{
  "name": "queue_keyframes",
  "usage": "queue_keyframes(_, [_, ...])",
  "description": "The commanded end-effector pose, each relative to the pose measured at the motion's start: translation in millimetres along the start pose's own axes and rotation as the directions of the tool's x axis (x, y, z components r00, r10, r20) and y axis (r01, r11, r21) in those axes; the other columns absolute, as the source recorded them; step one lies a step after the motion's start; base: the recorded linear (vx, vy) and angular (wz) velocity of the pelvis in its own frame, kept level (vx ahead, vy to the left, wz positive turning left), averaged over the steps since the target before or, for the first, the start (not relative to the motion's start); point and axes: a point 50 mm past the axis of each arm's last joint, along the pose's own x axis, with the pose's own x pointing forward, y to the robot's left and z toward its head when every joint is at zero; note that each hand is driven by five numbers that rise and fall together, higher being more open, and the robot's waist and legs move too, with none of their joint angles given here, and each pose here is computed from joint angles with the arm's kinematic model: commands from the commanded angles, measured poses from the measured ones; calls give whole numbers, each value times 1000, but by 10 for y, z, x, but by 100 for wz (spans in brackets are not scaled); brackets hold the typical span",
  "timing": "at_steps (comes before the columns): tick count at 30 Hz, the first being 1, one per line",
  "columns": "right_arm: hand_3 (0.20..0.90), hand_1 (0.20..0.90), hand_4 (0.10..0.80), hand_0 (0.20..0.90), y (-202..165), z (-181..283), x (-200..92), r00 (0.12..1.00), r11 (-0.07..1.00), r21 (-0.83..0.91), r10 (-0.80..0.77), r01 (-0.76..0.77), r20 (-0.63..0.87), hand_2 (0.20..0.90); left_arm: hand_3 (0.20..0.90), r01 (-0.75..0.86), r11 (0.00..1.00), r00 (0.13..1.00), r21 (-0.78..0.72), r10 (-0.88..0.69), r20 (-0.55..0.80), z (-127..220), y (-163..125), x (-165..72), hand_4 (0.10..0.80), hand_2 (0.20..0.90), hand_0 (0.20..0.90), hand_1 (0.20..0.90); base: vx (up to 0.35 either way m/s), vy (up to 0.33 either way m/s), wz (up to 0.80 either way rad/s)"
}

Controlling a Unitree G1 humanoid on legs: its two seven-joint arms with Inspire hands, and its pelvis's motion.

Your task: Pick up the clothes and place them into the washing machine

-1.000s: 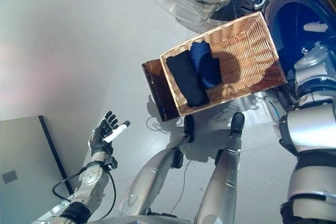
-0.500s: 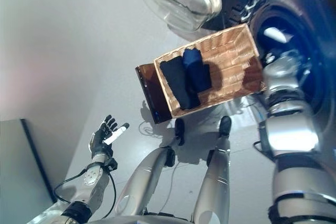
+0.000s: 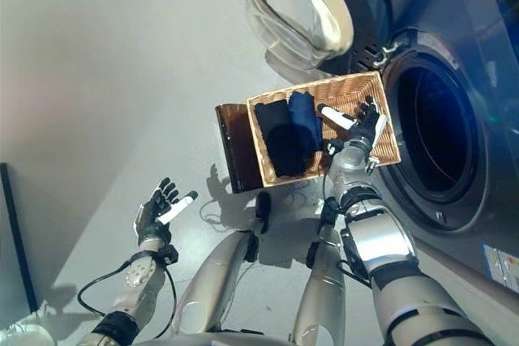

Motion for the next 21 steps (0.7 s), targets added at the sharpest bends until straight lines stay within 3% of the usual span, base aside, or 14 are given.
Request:
queue_keyframes(1, [900,900,800,900,-56,199,58,993,998,-67,7,1,116,900,900,-51,998,992,31,47,120,206,236,5,800,900,900,900,-9,-10,15])
queue_keyframes(7, [900,900,800,900,-18,229,57,992,995,-100,11,1,123,900,900,-60,998,985,24,55,163,309,251,22,800,900,900,900,31,-9,12])
queue_keyframes(21, [900,900,800,900,-148,359,142,990,986,-134,-87,101,111,900,900,33,984,888,-177,53,456,1002,-30,17,800,900,900,900,27,13,16])
